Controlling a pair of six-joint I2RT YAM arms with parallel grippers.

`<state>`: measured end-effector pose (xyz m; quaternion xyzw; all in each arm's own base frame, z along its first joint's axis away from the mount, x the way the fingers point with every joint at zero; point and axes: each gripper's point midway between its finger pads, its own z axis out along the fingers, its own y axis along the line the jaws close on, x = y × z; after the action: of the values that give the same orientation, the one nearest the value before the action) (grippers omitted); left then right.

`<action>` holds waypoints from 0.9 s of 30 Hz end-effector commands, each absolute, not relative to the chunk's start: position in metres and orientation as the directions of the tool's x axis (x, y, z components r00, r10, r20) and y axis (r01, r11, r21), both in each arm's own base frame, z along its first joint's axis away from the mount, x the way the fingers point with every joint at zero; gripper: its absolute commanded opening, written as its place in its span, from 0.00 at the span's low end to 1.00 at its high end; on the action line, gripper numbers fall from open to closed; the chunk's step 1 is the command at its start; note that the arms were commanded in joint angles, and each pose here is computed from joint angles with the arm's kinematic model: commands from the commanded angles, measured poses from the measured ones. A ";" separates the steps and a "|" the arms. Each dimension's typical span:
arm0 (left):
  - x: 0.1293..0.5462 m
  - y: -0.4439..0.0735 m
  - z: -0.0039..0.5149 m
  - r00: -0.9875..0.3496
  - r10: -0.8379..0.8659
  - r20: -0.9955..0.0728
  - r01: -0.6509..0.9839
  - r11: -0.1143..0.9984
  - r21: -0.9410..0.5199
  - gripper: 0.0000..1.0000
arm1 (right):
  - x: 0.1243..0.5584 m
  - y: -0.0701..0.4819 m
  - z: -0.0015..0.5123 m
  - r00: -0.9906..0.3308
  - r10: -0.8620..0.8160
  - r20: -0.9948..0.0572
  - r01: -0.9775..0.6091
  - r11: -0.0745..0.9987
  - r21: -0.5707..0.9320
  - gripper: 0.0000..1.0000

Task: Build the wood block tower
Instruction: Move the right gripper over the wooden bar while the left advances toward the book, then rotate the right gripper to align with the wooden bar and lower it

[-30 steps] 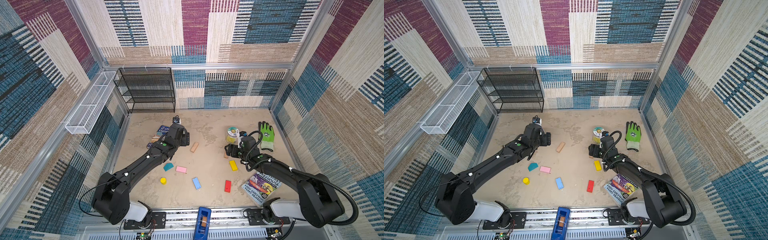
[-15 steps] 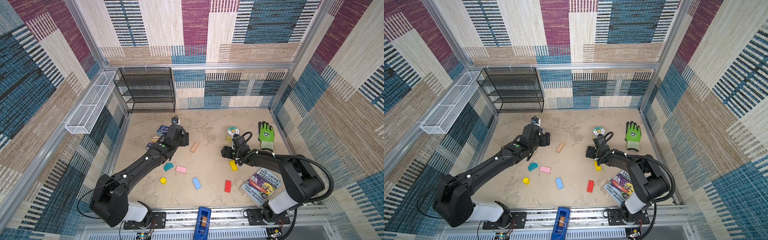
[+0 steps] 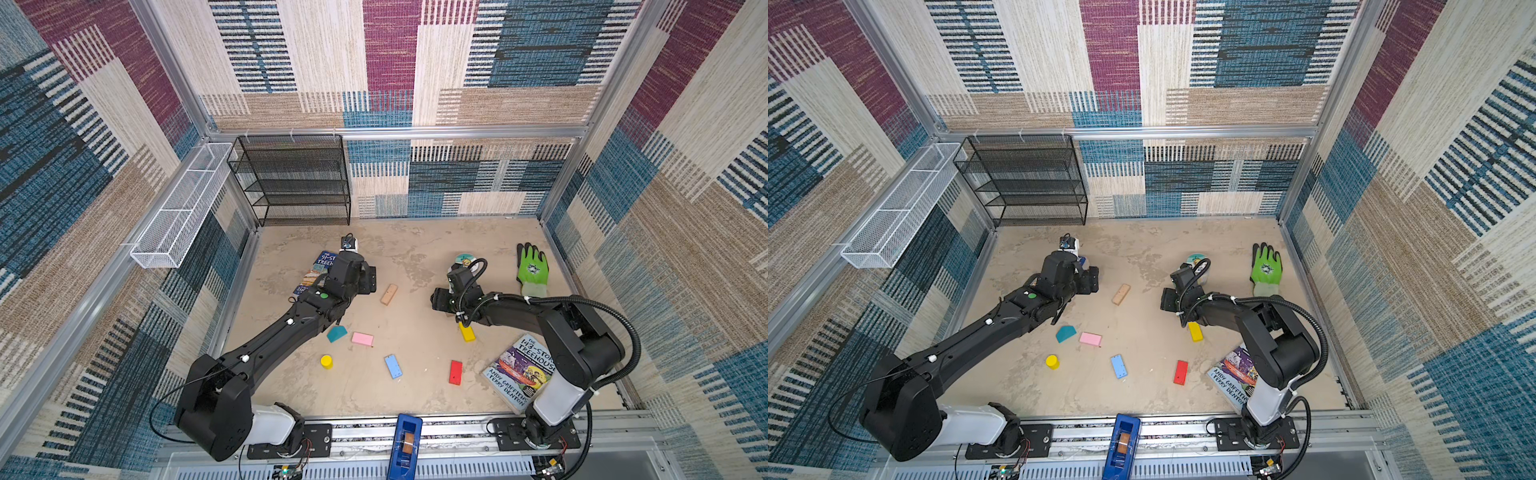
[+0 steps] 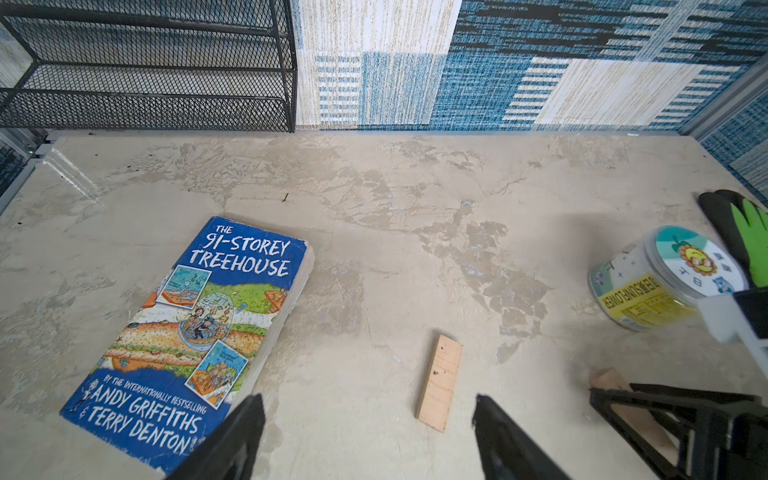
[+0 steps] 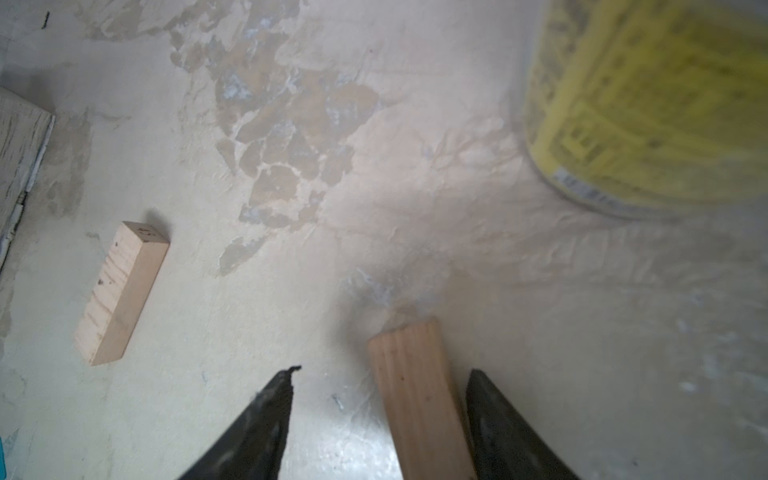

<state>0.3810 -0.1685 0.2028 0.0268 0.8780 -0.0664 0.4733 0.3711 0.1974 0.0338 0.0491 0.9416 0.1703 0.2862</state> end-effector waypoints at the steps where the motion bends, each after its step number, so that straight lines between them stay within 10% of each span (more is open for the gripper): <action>1: 0.383 -0.169 0.209 -0.528 -0.018 -0.849 0.113 0.989 -0.091 0.84 | 0.346 0.206 0.014 -0.899 0.175 -0.401 0.026 0.936 0.351 0.66; 27: 0.379 -0.163 0.213 -0.520 -0.020 -0.854 0.102 0.991 -0.085 0.84 | 0.311 0.235 0.025 -0.929 0.084 -0.359 -0.053 0.933 0.355 0.65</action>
<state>0.3757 -0.1646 0.2075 0.0247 0.8746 -0.0678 0.4794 0.3281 0.2371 0.0342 0.0015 0.9572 0.1864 0.2212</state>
